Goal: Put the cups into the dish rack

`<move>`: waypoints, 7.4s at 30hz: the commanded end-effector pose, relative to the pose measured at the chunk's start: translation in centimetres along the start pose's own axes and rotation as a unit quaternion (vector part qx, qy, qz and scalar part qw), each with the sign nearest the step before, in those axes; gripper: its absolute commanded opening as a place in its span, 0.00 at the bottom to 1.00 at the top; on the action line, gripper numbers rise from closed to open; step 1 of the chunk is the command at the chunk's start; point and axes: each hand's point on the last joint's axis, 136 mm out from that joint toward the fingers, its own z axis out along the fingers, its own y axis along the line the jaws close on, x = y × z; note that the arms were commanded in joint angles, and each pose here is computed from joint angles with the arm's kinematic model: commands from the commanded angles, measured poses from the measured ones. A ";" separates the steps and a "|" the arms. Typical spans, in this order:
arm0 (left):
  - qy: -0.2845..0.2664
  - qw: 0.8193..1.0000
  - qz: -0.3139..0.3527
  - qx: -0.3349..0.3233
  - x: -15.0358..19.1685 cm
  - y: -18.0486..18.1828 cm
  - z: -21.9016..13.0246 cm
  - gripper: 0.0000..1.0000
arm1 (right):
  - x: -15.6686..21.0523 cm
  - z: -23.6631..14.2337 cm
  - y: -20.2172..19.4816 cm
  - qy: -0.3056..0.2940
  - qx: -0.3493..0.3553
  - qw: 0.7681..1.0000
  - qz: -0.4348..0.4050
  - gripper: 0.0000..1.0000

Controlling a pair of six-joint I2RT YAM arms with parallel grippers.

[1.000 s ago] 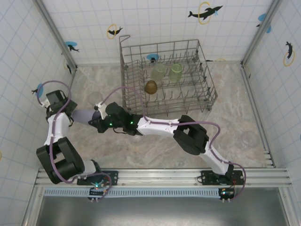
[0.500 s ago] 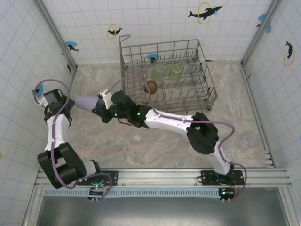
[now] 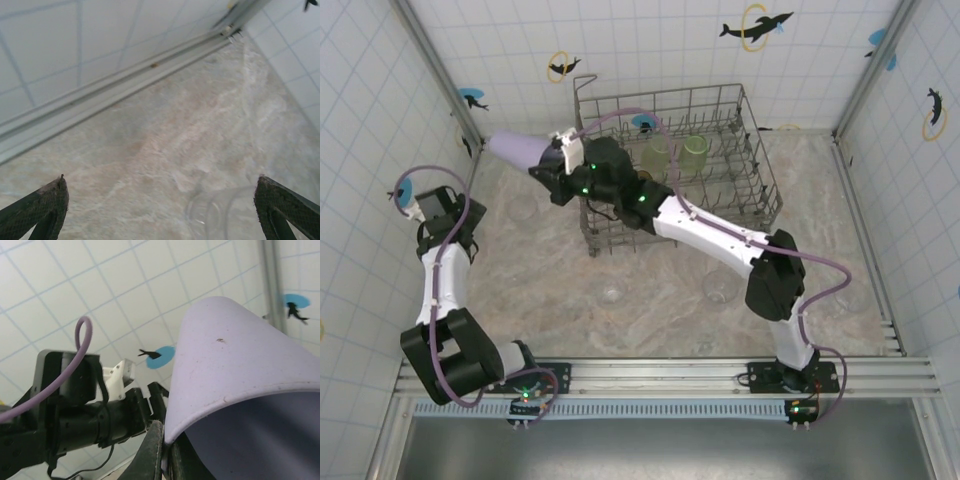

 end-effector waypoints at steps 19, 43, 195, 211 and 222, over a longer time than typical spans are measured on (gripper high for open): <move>0.002 0.984 0.049 0.170 1.8 -17.3 -3.8 0.98 | -2.5 -17.0 -14.4 -0.041 0.136 0.989 0.029 0.00; 0.116 0.901 0.109 0.403 10.1 -42.1 -9.4 0.98 | 0.7 -27.6 -18.4 -0.087 0.062 0.992 0.064 0.00; -0.143 0.796 0.419 0.412 29.5 -48.5 -11.1 0.00 | 6.1 -41.8 -26.0 -0.091 0.458 0.880 0.086 1.00; -0.103 0.807 0.415 0.406 32.4 -47.2 -6.9 0.13 | 6.2 -41.4 -25.9 -0.098 0.446 0.884 0.099 1.00; -0.107 0.817 0.401 0.401 32.3 -46.3 -6.6 0.71 | 6.2 -41.5 -25.8 -0.097 0.447 0.884 0.098 1.00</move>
